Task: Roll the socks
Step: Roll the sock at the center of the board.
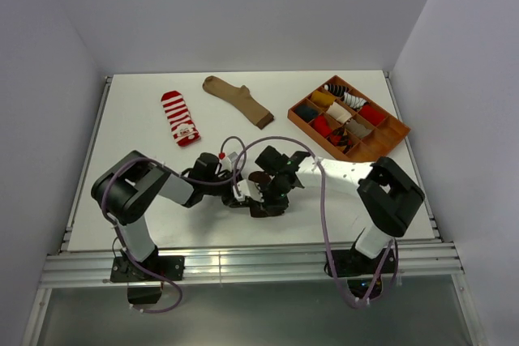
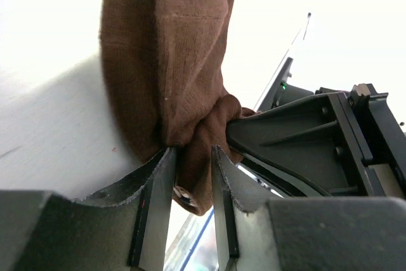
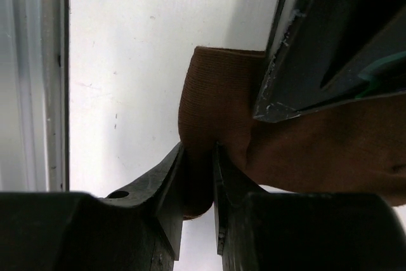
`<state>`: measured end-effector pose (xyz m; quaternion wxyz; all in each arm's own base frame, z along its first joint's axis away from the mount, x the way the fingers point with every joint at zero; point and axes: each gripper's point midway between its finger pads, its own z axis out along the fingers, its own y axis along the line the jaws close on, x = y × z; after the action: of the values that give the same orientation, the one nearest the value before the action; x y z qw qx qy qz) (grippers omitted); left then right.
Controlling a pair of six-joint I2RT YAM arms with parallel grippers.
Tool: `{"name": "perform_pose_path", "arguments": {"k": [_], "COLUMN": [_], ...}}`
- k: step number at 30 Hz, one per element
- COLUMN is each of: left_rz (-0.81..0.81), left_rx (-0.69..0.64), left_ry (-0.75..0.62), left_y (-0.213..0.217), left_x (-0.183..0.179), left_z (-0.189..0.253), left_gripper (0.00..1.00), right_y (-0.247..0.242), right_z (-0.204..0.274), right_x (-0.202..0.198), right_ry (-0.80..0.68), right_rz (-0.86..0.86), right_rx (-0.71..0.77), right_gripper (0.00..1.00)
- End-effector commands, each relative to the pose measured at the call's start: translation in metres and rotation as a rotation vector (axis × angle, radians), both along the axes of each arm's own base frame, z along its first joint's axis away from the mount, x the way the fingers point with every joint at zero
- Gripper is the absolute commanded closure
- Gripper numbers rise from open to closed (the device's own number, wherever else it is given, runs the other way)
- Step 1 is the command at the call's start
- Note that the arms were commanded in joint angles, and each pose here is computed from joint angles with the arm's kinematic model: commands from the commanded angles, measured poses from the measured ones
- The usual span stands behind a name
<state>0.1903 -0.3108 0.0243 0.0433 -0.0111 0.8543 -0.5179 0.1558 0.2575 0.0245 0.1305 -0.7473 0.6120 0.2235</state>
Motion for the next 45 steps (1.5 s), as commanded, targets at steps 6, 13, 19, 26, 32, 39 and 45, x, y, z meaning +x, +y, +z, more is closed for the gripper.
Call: {"name": "perform_pose_path", "arguments": {"k": [6,13,19,26,32,39,45], "left_rz": [0.086,0.116,0.123,0.114,0.009,-0.062,-0.129], "left_rx": [0.052,0.047,-0.018,-0.101,-0.078,-0.071,-0.074], "left_ry": [-0.173,-0.312,-0.44,-0.592,-0.687,-0.684,-0.661], "left_y": [0.015,0.024,0.025,0.022,-0.004,-0.025,-0.038], "left_x": [0.018,0.023,0.023,0.017,0.008,0.002,-0.008], "left_z": [-0.001,0.011,0.03,0.058,0.068,0.058,0.043], "left_gripper": [0.6,0.61,0.61,0.55,0.48,0.47,0.46], "right_y": [-0.032,-0.034,-0.031,-0.023,-0.02,-0.017,-0.016], "right_z": [-0.002,0.007,0.009,0.0,-0.01,-0.007,-0.007], "right_x": [-0.04,-0.028,-0.011,0.003,0.013,0.019,0.022], "right_ry": [0.393,0.586,0.694,0.72,0.745,0.812,0.839], "right_rz": [0.004,-0.042,-0.105,-0.17,-0.229,-0.256,-0.28], "right_rx": [-0.133,-0.138,-0.172,-0.201,-0.227,-0.232,-0.237], "right_gripper": [0.81,0.81,0.8,0.81,0.81,0.81,0.81]}}
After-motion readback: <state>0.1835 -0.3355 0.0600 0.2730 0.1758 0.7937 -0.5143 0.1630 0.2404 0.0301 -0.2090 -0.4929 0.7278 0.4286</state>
